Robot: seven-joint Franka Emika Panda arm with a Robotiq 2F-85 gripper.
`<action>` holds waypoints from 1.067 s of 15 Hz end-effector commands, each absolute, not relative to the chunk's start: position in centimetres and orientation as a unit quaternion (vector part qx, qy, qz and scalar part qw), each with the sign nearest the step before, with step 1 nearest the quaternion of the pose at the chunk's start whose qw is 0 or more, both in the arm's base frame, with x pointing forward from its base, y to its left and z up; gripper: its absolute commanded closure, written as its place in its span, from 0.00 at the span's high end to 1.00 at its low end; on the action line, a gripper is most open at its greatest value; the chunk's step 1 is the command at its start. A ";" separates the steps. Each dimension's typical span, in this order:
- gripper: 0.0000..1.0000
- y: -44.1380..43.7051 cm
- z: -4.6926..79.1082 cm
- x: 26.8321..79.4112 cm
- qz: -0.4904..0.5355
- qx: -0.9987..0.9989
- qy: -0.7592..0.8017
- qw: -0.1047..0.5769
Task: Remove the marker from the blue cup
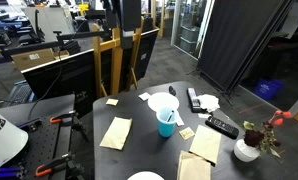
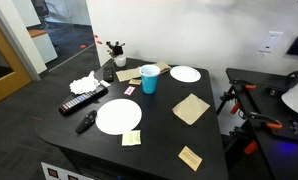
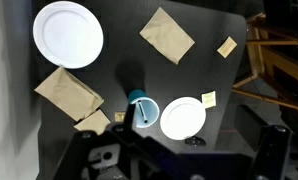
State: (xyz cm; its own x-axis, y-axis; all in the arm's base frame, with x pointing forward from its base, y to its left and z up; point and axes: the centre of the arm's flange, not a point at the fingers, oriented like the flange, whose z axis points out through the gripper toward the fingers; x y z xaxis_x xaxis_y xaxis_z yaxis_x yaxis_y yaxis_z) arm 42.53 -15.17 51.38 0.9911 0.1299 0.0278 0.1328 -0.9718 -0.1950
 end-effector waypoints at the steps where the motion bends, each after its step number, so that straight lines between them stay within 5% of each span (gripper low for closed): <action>1: 1.00 -15.2 51.4 42.5 -0.007 -0.993 -0.066 0.099; 16: 1.00 -15.3 45.4 45.5 -0.026 -0.993 -0.069 0.088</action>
State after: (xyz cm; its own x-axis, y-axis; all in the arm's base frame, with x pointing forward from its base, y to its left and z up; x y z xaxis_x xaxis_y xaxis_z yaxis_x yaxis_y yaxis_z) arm 43.98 -15.26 48.43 0.9928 0.1161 0.0302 0.1196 -0.9780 -0.1712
